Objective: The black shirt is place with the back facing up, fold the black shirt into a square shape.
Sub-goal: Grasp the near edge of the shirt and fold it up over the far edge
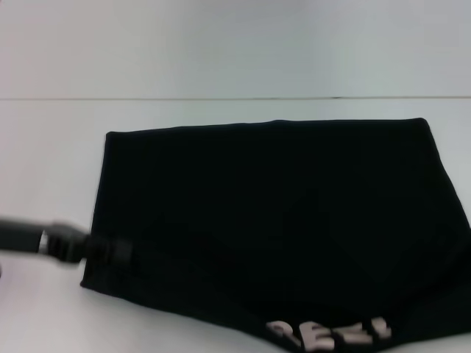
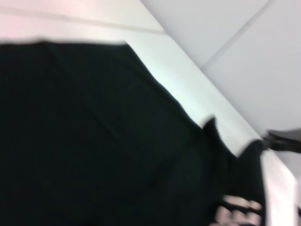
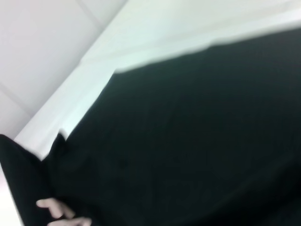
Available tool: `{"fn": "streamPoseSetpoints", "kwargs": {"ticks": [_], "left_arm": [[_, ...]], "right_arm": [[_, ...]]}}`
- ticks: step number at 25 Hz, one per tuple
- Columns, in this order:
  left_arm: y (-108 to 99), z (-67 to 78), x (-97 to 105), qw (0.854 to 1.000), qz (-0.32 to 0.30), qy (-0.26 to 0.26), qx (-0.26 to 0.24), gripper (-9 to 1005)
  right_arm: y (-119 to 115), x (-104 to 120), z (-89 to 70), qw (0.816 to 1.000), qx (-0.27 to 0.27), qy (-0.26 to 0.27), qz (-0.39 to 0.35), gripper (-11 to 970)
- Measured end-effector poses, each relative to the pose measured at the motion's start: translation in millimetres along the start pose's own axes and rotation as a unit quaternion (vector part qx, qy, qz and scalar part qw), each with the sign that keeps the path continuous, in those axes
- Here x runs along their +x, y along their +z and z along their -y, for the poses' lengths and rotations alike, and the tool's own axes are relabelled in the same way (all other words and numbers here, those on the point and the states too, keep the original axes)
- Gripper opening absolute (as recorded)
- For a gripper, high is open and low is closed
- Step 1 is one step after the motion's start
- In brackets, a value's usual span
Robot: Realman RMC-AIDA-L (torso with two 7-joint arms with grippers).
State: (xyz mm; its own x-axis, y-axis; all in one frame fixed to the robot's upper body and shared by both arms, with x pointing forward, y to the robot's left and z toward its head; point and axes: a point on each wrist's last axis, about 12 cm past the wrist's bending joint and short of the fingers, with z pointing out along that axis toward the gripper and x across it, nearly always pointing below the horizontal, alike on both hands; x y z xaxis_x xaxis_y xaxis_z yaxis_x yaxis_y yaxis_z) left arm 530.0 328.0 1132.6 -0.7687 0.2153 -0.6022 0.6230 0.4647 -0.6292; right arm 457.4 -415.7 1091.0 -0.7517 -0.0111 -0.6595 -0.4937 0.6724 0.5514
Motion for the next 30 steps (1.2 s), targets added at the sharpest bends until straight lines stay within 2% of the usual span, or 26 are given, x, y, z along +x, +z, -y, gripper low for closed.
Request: {"fn": "streamPoseSetpoints", "kwargs": {"ticks": [7,12,15,19,25,30], "left_arm": [[21.3,-26.4,-68.1,0.992,0.060,0.027,-0.105,6],[35.5,-45.7,-97.4,0.976,0.103,0.029,-0.190,6],[41.4,-56.4,-105.3,0.963,0.121,0.028,-0.239,6],[54.6,-65.6,-108.6,0.949,0.114,0.040,-0.292,6],[67.1,-67.2,-110.5,0.940,0.106,0.055,-0.320,7],[70.4,-68.7,-112.7,0.933,0.109,0.062,-0.337,7]], "right_arm": [[25.1,-52.2,11.3,0.997,0.043,-0.034,0.058,31],[51.7,-78.0,25.0,0.993,0.087,-0.021,0.082,31],[70.6,-88.7,30.1,0.991,0.105,-0.016,0.085,31],[99.3,-110.2,32.6,0.987,0.131,-0.021,0.088,30],[138.2,-144.6,27.6,0.980,0.177,-0.047,0.079,30],[154.2,-163.6,22.6,0.973,0.206,-0.069,0.084,30]]}}
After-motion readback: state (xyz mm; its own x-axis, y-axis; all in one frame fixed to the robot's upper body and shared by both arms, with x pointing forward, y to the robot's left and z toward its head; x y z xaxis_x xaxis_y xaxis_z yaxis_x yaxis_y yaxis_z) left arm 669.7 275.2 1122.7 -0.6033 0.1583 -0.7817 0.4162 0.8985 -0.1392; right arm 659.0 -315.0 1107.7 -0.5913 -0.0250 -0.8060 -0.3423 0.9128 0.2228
